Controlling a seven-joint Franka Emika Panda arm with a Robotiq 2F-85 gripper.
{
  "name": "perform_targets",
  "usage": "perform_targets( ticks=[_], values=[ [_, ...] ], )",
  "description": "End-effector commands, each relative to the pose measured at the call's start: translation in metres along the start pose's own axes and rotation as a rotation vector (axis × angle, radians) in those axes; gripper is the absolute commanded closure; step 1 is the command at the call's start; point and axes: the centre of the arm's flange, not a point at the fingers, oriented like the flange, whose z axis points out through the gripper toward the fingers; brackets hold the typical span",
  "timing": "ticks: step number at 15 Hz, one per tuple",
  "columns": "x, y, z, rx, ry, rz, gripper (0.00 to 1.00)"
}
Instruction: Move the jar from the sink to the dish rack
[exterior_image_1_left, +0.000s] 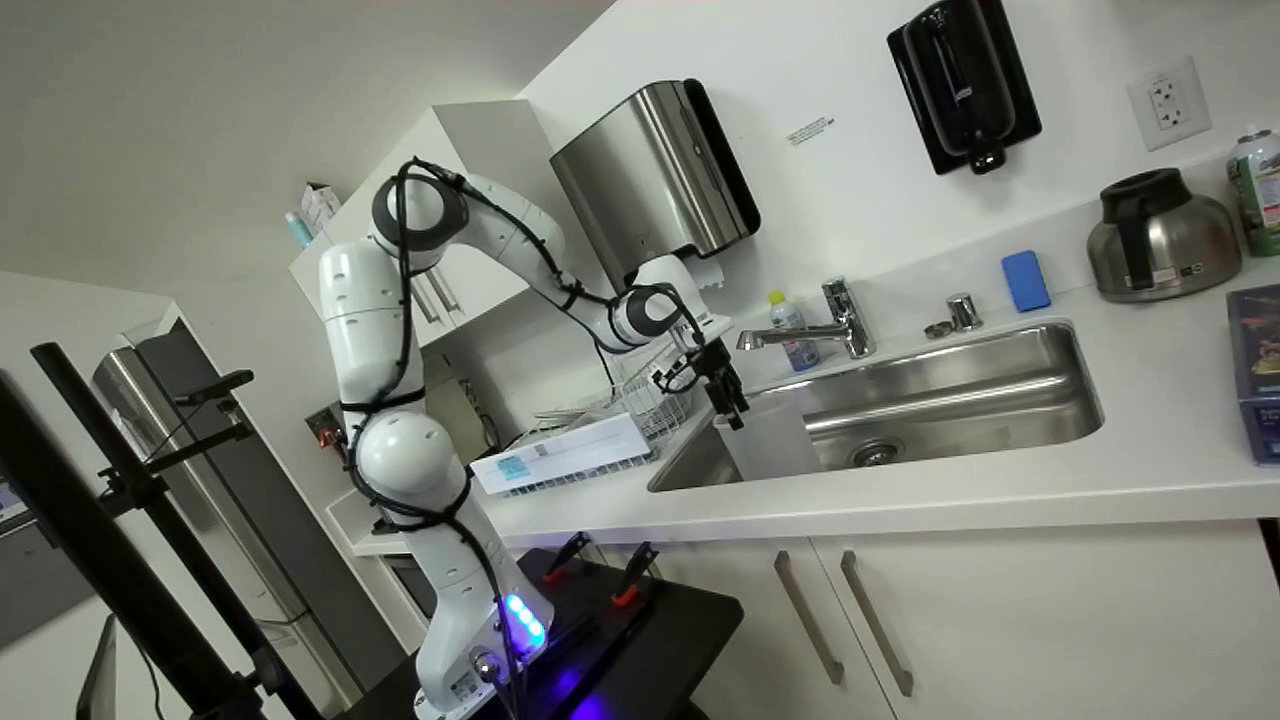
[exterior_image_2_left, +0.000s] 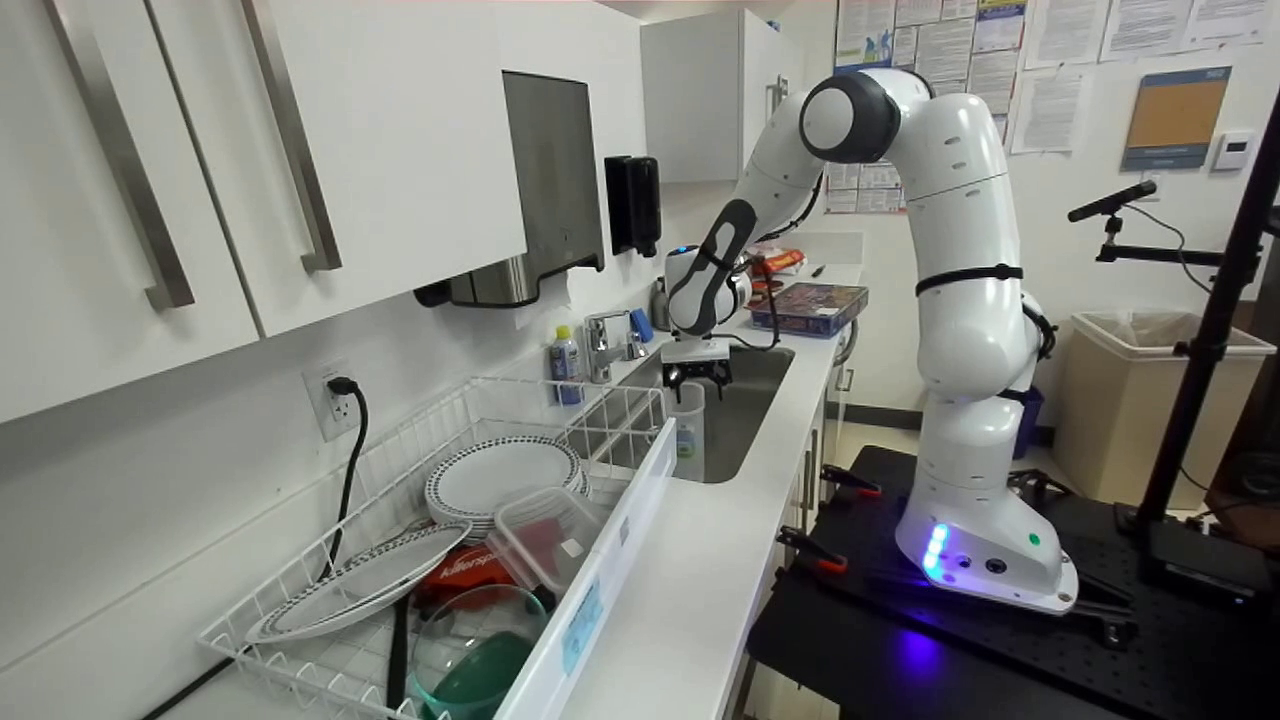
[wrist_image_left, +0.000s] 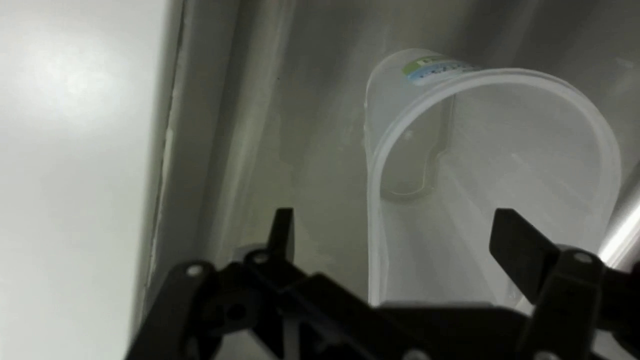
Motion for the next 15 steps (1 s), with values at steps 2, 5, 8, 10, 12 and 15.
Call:
perform_targets(
  ticks=[2,5,8,10,12,15],
  values=[
    [0.005,-0.007,0.009,-0.022,-0.023,-0.001,0.0],
    [0.004,-0.007,0.017,-0.033,-0.02,0.004,0.14],
    [0.002,-0.007,0.022,-0.037,-0.016,0.001,0.43],
    [0.001,-0.007,0.023,-0.04,-0.015,-0.001,0.59],
    [0.0,-0.007,0.024,-0.043,-0.012,-0.002,0.74],
    [-0.001,-0.007,0.023,-0.044,-0.006,-0.002,0.96]
  ],
)
